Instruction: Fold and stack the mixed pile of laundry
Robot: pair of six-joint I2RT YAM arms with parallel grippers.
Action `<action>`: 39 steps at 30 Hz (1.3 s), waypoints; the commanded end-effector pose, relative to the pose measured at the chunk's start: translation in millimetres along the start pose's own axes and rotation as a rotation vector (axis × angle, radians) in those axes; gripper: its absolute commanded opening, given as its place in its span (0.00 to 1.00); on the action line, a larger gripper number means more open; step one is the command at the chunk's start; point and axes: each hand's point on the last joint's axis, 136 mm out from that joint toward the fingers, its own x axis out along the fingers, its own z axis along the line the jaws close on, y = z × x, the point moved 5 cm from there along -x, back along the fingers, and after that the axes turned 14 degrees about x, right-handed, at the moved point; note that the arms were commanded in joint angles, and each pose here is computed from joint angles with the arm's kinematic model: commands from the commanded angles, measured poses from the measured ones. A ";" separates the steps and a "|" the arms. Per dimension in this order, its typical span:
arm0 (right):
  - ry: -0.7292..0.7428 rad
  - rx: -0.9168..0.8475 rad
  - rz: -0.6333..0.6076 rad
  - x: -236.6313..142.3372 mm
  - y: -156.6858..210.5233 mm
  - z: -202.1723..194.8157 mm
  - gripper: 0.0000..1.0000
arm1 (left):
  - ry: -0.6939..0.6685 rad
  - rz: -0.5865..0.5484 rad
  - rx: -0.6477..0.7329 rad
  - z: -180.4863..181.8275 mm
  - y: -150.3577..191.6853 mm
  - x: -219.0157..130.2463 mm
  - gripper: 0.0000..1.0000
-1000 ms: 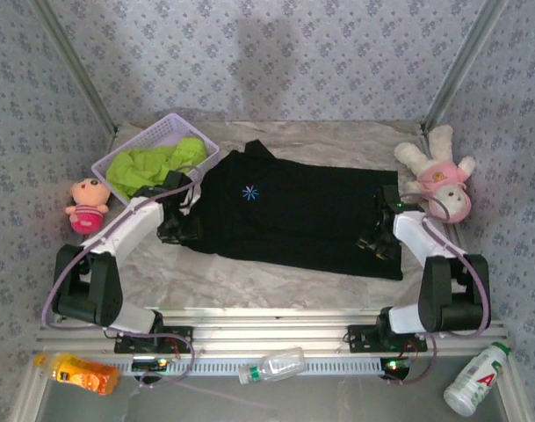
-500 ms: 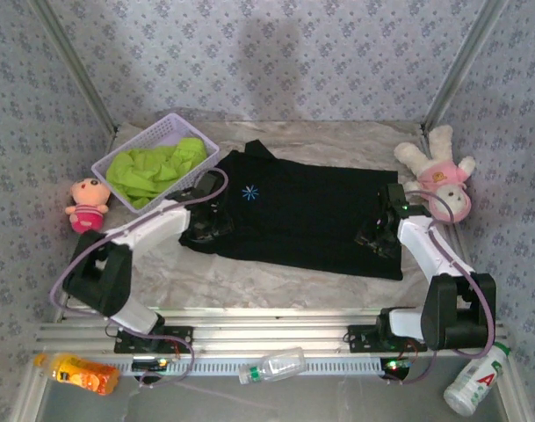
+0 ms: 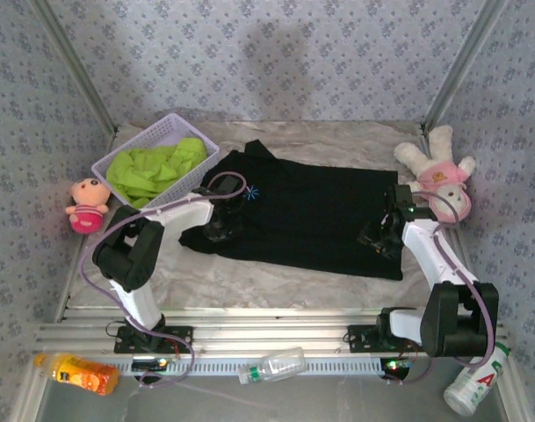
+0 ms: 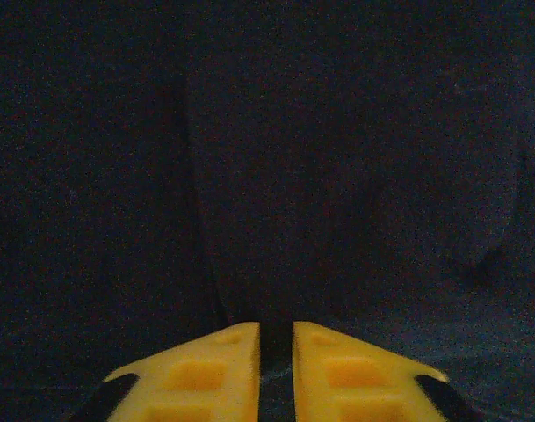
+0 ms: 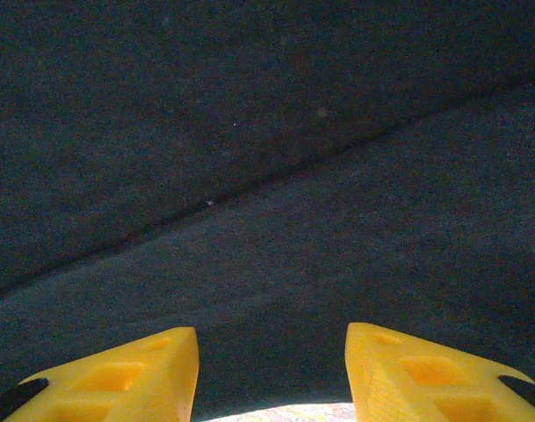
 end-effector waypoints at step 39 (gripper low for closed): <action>-0.058 0.049 0.025 4.8 11.9 -9.3 0.49 | 0.036 -0.136 0.184 -34.1 -62.2 -64.5 0.19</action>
